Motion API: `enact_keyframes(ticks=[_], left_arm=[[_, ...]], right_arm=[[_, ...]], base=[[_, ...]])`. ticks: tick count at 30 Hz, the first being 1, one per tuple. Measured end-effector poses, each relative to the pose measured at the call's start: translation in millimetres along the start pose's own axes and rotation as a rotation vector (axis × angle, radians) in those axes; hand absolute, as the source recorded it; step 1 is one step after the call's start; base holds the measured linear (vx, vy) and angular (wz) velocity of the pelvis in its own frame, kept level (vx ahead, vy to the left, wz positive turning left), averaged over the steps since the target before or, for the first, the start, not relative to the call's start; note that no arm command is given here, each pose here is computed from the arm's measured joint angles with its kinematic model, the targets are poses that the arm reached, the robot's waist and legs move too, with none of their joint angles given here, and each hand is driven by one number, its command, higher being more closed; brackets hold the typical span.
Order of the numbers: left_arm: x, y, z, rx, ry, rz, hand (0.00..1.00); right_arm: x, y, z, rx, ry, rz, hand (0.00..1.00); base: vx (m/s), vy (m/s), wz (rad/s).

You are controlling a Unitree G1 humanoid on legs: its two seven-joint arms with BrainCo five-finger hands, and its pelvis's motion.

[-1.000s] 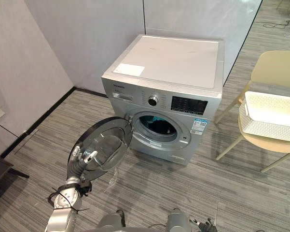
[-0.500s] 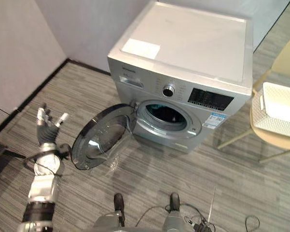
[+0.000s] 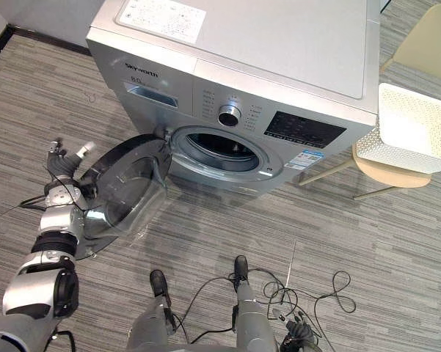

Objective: Pick up the laundry basket with both hands and put the clothes into the washing machine.

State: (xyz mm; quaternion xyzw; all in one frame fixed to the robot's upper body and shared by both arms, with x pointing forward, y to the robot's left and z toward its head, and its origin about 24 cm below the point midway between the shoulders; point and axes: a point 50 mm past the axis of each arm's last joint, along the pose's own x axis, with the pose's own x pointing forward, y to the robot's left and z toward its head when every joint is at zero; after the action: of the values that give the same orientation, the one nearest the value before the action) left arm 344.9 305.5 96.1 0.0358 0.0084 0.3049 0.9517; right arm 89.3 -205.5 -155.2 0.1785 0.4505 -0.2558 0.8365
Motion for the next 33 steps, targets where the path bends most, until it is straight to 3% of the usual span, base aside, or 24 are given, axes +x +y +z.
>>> enact_keyframes(ticks=[6, 10, 13, 15, 19, 22, 25, 28, 30, 33], left_arm=[[-20, -5, -47, -0.023, 0.141, -0.02, 0.0], [-62, -28, -102, -0.001, 0.302, -0.127, 0.0], [-125, -54, -160, 0.101, 0.501, -0.319, 0.0], [-149, -79, -166, 0.137, 0.518, -0.463, 0.0], [-189, -122, -165, 0.29, 0.452, -0.821, 0.0], [-197, -162, -135, 0.272, 0.321, -0.978, 0.0], [-170, -188, -86, 0.197, 0.149, -0.961, 0.0], [-142, -191, -55, 0.136, 0.06, -0.86, 0.0], [-128, -183, -48, 0.126, 0.034, -0.782, 0.0], [-110, -158, -61, 0.126, 0.09, -0.656, 0.0]], right_arm=[[2, 7, 5, 0.033, -0.009, 0.013, 0.0], [2, 2, 4, 0.066, -0.001, -0.013, 0.0], [2, 3, 2, 0.096, 0.0, -0.021, 0.0], [1, 1, -4, 0.12, 0.022, -0.036, 0.0], [-2, -2, -15, 0.139, 0.057, -0.053, 0.0], [-2, -4, -18, 0.136, 0.069, -0.061, 0.0], [-6, -16, -28, 0.13, 0.101, -0.095, 0.0], [-13, -40, -36, 0.145, 0.12, -0.176, 0.0], [-19, -57, -45, 0.151, 0.143, -0.24, 0.0], [-20, -57, -49, 0.157, 0.157, -0.242, 0.0]], base=[[-0.04, 0.019, -0.19], [-0.06, 0.009, 0.17], [-0.02, -0.019, -0.09], [-0.02, -0.014, -0.03], [0.03, 0.018, -0.25], [0.06, 0.04, -0.61], [0.08, 0.012, -0.75], [0.07, -0.017, -0.45], [0.07, -0.008, -0.09], [0.04, 0.001, 0.09]])
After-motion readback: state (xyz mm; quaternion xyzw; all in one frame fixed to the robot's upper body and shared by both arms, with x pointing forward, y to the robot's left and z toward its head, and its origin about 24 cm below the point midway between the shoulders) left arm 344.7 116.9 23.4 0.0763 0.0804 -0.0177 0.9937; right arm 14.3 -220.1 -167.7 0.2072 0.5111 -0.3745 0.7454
